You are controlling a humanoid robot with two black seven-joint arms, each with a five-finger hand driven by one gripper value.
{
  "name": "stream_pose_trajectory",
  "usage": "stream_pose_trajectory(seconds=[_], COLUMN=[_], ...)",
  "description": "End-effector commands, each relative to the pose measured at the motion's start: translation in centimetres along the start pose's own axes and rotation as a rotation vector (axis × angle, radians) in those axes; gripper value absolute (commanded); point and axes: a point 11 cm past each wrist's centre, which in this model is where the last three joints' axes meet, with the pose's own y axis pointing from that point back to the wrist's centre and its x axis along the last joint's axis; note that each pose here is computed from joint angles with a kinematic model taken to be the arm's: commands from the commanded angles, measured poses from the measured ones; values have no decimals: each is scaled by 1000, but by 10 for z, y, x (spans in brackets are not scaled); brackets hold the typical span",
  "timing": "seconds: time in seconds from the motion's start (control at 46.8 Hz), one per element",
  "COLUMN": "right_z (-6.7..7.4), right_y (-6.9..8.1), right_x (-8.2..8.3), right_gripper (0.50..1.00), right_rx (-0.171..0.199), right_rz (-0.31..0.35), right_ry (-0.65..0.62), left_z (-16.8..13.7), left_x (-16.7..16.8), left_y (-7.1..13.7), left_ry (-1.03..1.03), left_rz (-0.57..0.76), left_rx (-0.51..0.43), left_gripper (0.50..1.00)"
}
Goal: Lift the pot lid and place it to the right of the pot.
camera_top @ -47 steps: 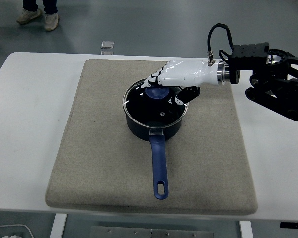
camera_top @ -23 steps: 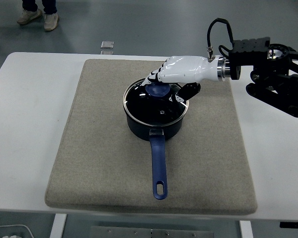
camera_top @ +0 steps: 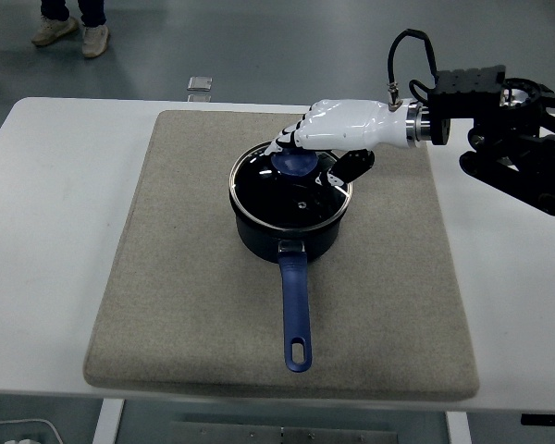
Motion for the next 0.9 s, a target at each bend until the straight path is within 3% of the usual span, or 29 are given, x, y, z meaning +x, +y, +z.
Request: stream_pose_trajectory(seconds=[0.0,0.235,0.491,0.705,0.876], right_z=[0,13,34,65,86], right_y=[0,6,17,38,54], right_x=[3,6,16,26,23], right_gripper=[500,500,500,500,500], right_rx=[0,-43,-114,-226,-307], right_rz=[3,14,38,64,63], right_ry=[5,1,-3,-7,-11], left_z=[0,0,0,0,0], left_x=[0,0,0,0,0], left_y=[0,0,0,0,0], left_ry=[0,-1,0,0,0], left_rz=[0,0,0,0,0], left_rx=[0,0,0,0,0], left_gripper=[1000,1000,1000,1000,1000])
